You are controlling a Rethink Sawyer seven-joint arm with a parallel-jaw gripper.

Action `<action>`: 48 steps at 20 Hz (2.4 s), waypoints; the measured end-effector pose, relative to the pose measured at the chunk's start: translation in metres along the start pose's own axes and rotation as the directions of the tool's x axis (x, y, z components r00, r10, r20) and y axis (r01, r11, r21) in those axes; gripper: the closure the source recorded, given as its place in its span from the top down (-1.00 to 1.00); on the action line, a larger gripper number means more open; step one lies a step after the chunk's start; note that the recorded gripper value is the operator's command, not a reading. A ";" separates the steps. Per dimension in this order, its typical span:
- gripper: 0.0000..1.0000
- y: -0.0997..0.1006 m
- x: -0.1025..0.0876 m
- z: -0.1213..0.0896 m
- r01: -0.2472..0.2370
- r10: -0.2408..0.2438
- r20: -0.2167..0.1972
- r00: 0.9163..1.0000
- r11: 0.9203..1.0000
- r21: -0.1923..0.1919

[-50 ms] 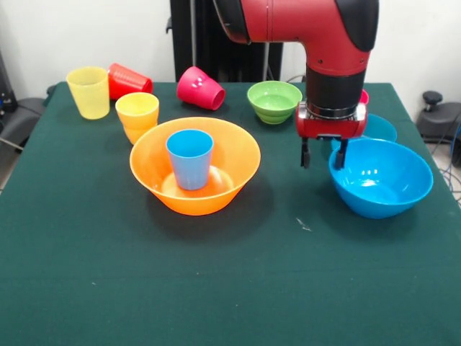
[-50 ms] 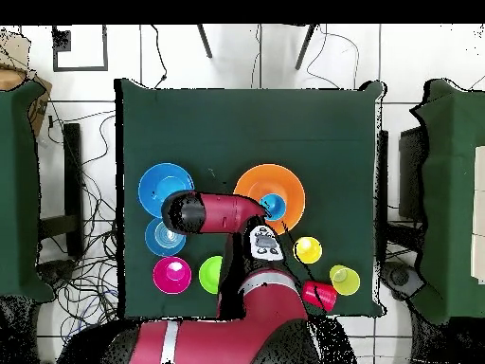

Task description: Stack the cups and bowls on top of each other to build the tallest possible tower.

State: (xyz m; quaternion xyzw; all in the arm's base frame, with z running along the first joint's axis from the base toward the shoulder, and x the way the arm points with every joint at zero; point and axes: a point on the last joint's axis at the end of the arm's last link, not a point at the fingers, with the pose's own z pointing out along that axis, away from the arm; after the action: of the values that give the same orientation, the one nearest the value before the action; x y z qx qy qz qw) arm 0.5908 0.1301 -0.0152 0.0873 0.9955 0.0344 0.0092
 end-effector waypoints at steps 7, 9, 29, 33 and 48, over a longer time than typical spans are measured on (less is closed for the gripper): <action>-1.00 0.000 -0.010 -0.010 0.002 -0.002 0.027 1.000 1.000 0.004; -1.00 0.001 -0.013 -0.012 0.002 -0.002 0.033 0.999 1.000 0.003; -1.00 0.000 -0.016 -0.017 0.001 -0.002 0.044 0.999 1.000 0.005; -1.00 -0.001 -0.019 -0.021 -0.001 0.000 0.050 0.999 1.000 0.005; -1.00 -0.013 -0.029 -0.088 -0.018 0.017 0.055 0.998 1.000 0.010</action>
State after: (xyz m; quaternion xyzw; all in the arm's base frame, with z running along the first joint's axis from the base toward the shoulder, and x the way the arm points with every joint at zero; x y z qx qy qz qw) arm 0.6152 0.1067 0.0716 0.0969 0.9943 0.0267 0.0358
